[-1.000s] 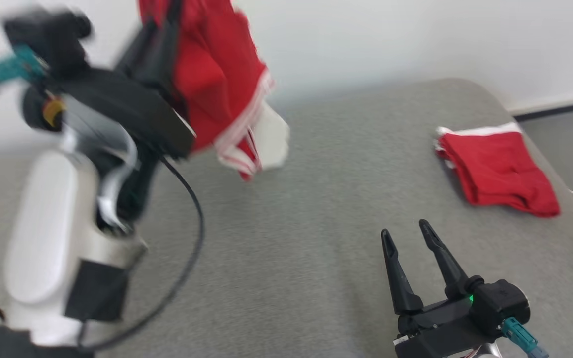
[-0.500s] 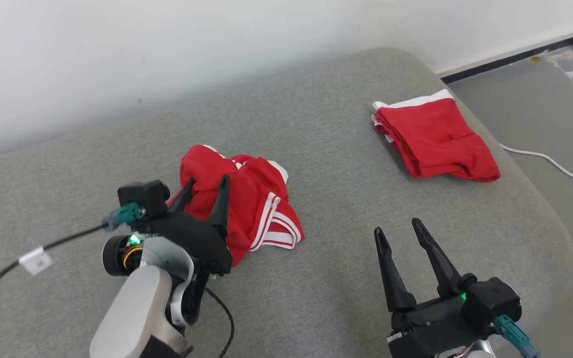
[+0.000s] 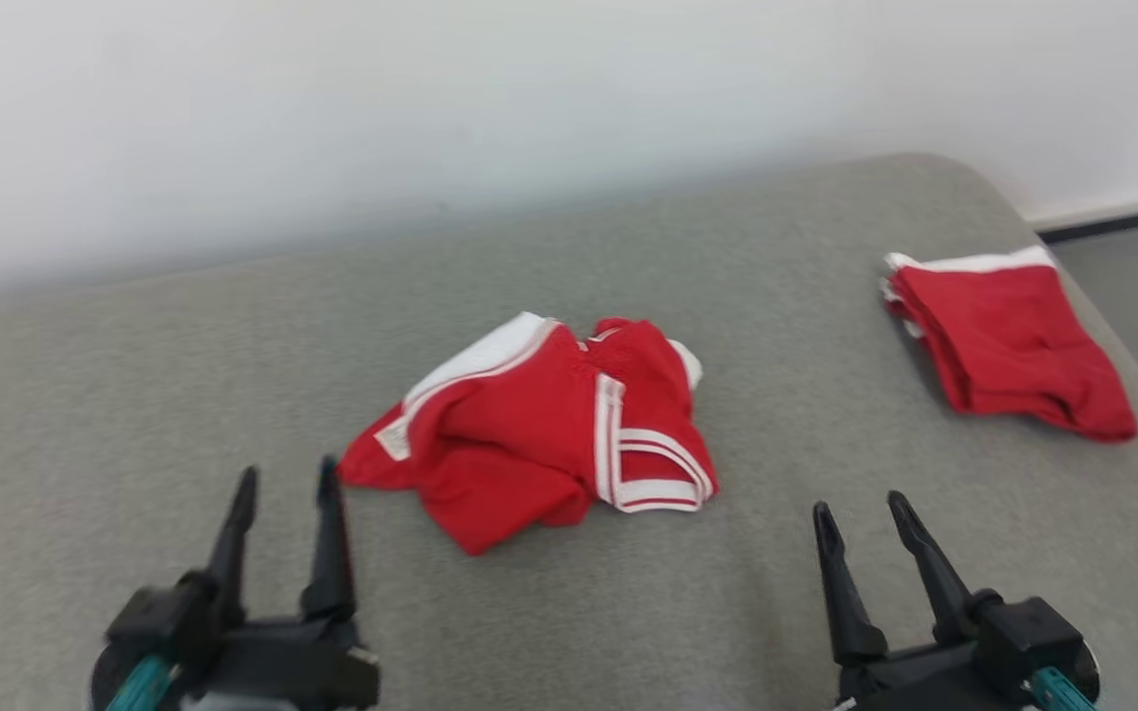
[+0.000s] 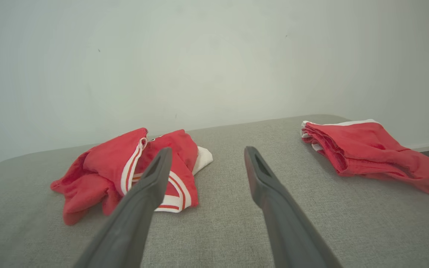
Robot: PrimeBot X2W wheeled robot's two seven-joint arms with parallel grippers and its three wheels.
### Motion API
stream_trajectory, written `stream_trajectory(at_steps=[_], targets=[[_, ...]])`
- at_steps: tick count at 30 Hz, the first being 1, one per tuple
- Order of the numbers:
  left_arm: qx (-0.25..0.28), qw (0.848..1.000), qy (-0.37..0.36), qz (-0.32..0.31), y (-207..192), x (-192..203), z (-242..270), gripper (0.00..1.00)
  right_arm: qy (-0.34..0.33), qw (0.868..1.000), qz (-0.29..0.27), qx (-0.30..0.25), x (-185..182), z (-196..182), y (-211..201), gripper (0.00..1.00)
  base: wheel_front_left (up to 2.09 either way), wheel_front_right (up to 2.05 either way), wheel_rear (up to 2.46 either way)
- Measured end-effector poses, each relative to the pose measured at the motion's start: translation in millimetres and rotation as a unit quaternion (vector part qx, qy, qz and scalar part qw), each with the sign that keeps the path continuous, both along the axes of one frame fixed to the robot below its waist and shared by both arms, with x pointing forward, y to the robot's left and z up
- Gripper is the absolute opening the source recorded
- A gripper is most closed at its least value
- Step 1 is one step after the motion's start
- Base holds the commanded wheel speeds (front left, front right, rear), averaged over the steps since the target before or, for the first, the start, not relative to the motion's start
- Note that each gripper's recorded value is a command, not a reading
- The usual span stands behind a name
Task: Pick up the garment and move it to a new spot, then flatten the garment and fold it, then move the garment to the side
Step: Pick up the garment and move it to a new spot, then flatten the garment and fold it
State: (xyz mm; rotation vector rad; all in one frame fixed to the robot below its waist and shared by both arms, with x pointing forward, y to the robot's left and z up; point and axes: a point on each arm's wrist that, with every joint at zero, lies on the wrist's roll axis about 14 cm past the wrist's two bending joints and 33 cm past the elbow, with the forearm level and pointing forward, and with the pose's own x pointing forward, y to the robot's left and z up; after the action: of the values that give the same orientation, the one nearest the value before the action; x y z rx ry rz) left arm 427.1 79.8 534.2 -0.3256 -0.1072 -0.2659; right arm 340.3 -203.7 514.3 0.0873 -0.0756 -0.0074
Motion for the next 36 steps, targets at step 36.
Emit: stream_trajectory(at_steps=[36], targets=[[0.08,0.991,0.063,0.092,84.2,-78.2,-56.5,1.0,0.008,1.0,0.03,-0.003,-7.7,-16.3,19.5,1.0,0.0,0.0,0.0]])
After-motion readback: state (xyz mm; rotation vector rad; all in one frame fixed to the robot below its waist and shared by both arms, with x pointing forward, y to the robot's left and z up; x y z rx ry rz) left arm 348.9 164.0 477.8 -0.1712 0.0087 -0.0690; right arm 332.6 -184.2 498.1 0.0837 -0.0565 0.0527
